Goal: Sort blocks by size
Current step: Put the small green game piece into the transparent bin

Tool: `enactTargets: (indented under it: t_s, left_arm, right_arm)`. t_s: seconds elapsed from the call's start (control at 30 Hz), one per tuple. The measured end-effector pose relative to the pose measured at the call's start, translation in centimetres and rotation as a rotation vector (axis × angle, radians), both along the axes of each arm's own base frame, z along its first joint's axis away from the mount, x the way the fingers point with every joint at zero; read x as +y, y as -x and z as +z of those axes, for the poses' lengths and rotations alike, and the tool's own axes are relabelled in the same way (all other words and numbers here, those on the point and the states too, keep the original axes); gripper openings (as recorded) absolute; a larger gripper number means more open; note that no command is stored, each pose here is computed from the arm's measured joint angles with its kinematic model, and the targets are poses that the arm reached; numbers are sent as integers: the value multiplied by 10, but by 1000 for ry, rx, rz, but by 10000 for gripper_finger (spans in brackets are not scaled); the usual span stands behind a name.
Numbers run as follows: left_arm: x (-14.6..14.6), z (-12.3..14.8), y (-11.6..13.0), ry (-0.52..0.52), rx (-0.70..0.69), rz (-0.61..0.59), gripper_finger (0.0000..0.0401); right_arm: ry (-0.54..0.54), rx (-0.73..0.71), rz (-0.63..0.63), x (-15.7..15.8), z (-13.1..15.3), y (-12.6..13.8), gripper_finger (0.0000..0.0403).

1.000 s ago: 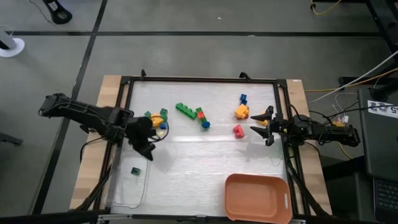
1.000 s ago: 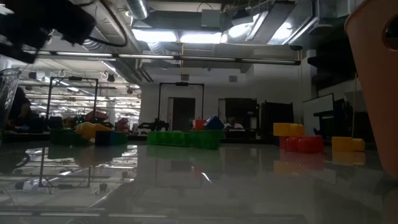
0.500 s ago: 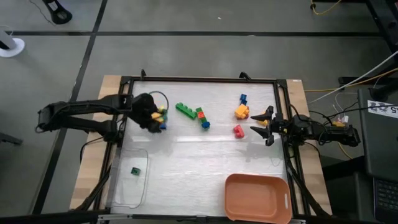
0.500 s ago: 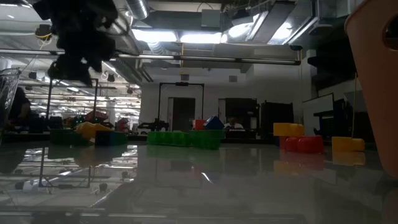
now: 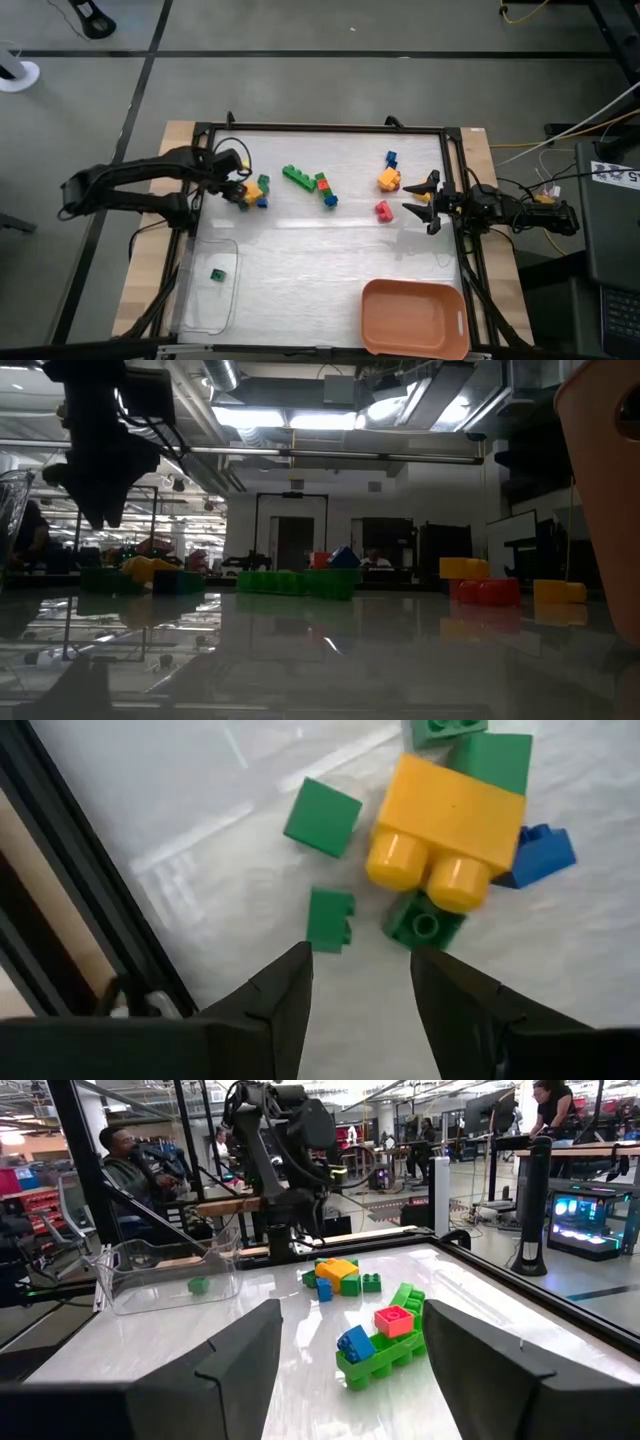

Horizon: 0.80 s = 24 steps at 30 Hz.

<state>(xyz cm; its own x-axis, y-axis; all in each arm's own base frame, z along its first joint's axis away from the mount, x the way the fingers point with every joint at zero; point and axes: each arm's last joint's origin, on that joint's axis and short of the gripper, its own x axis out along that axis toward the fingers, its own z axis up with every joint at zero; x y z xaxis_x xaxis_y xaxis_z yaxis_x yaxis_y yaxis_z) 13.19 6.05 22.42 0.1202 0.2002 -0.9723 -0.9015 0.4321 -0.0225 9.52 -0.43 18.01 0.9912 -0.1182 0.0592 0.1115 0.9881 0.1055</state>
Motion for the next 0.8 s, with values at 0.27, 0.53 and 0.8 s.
enactTargets:
  t_s: [0.27, 0.53, 0.8]
  left_arm:
    - [6, -14, -12, 8, 124, -69, 157]
    - [11, -32, -23, 57, 242, -139, 157]
    - [13, -42, -31, 84, 261, -168, 157]
  right_arm:
    - [0, 10, 0, 0, -1, 0, 243]
    - [-1, 35, 0, 0, -3, 0, 243]
    - [-1, 35, 0, 0, -3, 0, 243]
